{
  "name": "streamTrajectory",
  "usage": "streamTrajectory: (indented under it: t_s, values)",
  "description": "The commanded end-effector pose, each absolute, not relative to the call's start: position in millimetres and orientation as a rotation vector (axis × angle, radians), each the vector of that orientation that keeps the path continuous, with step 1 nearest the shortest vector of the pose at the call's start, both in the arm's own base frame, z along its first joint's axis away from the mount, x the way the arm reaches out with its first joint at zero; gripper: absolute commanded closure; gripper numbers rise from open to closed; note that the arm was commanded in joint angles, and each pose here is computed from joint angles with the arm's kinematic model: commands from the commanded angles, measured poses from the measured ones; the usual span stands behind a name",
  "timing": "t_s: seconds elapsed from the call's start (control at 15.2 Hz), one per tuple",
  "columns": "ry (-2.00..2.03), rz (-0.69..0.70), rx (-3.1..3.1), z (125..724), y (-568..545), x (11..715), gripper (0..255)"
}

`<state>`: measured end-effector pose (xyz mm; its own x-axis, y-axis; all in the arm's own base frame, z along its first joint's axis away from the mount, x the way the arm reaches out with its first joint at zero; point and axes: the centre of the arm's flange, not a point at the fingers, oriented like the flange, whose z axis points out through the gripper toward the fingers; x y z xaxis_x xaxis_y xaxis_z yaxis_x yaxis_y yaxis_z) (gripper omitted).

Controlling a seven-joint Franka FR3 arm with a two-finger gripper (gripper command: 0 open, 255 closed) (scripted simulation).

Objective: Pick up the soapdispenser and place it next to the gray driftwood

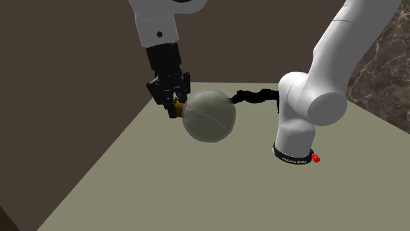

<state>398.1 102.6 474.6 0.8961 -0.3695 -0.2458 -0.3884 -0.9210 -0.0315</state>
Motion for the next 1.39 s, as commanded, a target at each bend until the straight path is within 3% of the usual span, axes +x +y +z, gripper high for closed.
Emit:
streamTrajectory:
  t_s: [0.0,1.32]
  values:
    - [0.597,0.363,-2.981,484.3,102.0,398.2,255]
    - [0.597,0.363,-2.981,499.3,-116.6,347.2,255]
